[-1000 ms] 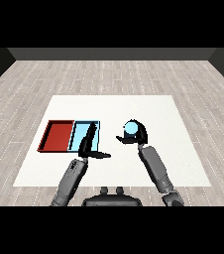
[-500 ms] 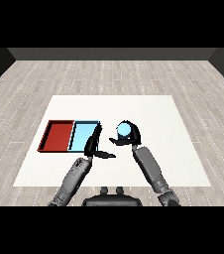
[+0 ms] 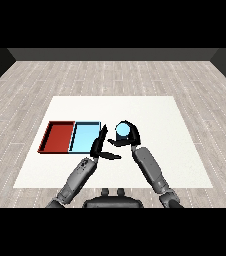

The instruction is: Pick the blue can and put it in the blue box

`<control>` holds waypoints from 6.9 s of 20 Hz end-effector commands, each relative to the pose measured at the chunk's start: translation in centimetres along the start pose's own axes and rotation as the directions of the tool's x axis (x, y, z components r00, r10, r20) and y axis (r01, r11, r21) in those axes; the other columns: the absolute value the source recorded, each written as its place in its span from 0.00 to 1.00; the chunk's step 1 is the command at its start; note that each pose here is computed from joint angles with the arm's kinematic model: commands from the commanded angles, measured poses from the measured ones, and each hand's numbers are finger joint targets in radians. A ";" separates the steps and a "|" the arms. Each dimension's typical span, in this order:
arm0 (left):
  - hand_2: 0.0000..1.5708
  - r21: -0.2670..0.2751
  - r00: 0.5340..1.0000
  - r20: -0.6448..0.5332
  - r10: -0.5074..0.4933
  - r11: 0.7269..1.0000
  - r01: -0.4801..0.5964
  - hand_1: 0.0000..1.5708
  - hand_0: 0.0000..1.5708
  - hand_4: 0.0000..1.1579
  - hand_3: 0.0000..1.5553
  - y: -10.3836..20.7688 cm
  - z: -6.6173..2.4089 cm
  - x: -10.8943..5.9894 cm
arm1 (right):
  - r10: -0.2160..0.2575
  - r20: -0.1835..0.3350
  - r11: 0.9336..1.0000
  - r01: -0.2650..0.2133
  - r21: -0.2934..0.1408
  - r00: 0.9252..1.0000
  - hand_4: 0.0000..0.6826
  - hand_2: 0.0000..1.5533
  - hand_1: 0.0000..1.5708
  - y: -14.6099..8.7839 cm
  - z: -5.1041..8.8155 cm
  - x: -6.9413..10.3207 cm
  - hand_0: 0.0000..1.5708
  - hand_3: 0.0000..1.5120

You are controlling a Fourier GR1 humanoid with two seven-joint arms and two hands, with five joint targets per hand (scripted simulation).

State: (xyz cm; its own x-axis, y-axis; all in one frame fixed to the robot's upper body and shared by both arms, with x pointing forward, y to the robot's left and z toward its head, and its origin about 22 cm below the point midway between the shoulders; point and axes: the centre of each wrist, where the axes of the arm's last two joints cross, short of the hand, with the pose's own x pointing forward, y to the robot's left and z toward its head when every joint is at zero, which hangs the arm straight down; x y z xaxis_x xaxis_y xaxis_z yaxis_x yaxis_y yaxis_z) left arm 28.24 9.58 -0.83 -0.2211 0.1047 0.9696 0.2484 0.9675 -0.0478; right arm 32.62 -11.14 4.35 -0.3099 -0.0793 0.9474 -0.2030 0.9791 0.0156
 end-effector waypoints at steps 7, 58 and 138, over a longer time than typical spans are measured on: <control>0.00 -0.025 0.997 -0.054 0.054 0.998 -0.055 0.00 0.00 0.00 0.00 -0.3 -1.38 -1.4 | -0.031 0.007 0.999 0.031 0.044 0.999 0.81 0.94 0.91 1.8 -0.6 -0.4 0.91 0.91; 0.99 0.141 0.985 -0.113 -0.134 0.979 0.149 1.00 1.00 0.99 0.95 -3.7 -4.50 -0.7 | -0.070 0.021 0.991 0.067 0.120 0.997 0.78 0.94 0.91 5.7 2.0 0.1 0.91 0.91; 0.00 0.393 0.661 -0.693 -0.289 0.617 0.682 0.00 0.00 0.00 0.00 15.8 -4.46 -5.9 | -0.208 0.207 0.935 0.257 -0.244 0.956 0.00 0.00 0.00 -11.8 2.7 2.9 0.00 0.00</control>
State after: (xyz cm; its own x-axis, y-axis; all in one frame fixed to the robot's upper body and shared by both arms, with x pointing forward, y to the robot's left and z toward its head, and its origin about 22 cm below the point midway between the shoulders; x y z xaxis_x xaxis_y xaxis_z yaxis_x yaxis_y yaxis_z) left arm 36.31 23.36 -7.90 0.4775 -0.4099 0.7771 -0.2618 0.7780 0.5712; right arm 30.74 -24.36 5.49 -0.4426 -0.3035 0.8438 -0.0328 0.9458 0.3230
